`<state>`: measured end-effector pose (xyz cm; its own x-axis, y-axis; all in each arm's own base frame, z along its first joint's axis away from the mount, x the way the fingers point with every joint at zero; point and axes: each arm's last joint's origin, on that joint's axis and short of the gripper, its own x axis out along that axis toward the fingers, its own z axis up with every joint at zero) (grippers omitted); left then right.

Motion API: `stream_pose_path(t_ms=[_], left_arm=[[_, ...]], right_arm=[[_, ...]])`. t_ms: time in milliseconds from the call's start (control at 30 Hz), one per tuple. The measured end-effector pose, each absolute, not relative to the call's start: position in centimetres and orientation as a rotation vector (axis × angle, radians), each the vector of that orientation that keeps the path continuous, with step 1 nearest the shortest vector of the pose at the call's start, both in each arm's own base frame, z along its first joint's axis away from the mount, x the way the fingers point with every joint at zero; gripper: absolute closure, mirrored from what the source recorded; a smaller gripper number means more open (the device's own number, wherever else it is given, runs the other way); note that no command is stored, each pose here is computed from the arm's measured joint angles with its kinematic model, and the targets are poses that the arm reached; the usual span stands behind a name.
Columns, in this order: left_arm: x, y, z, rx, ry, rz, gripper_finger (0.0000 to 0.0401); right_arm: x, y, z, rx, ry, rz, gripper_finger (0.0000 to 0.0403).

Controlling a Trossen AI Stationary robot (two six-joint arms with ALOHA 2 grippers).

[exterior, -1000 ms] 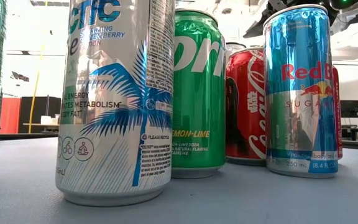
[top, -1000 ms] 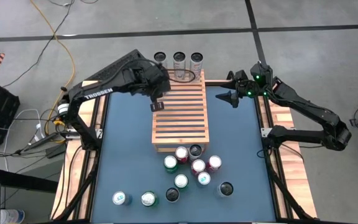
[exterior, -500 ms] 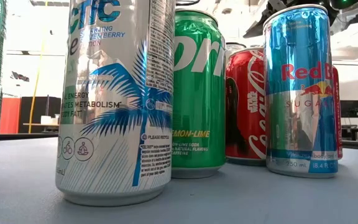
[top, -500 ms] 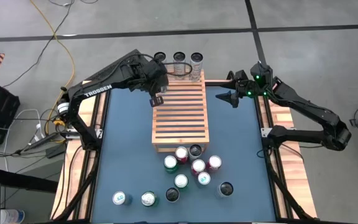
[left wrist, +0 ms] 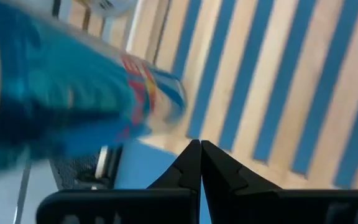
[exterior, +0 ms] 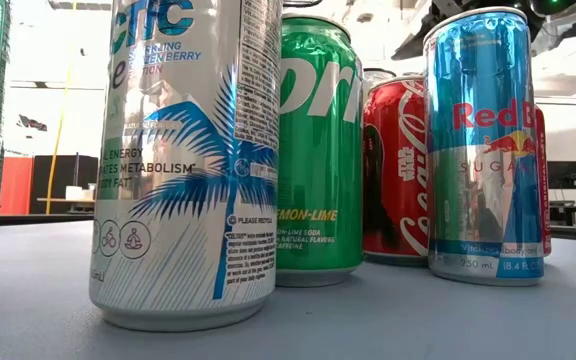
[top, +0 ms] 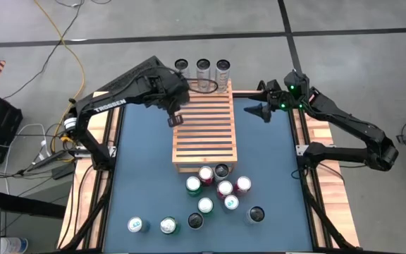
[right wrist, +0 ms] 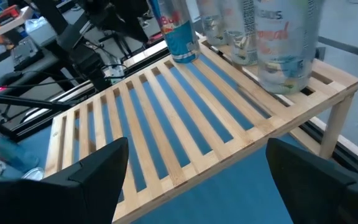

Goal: Place canned beverage on shelf
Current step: Put the left blue soda can on the shelf aligned with the other blue soda cans

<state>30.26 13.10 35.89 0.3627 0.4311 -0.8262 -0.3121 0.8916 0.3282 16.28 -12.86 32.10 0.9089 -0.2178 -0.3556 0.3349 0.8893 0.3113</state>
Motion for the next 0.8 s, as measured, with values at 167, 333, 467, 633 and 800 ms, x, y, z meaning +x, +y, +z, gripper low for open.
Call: stream_pose_path(t_ms=[167, 333, 467, 633, 800], left_arm=[[28.6, 10.4, 37.8, 0.101, 1.065, 0.417, 0.0401], [26.7, 6.8, 40.5, -0.028, 0.913, 0.161, 0.0395], [26.7, 3.9, 41.7, -0.134, 0.819, -0.001, 0.0373], [27.8, -0.5, 42.4, -0.112, 0.717, -0.177, 0.0316], [29.0, -4.6, 42.8, -0.058, 0.617, -0.278, 0.0249]], right_arm=[[16.5, -12.5, 32.2, 0.382, 0.309, -0.204, 0.0040], [16.9, -11.9, 32.2, 0.377, 0.317, -0.162, 0.0040], [17.3, -11.4, 32.2, 0.338, 0.326, -0.137, 0.0040], [17.5, -11.1, 32.2, 0.323, 0.331, -0.132, 0.0040], [17.6, -10.5, 33.5, 0.346, 0.322, -0.071, 0.0040]])
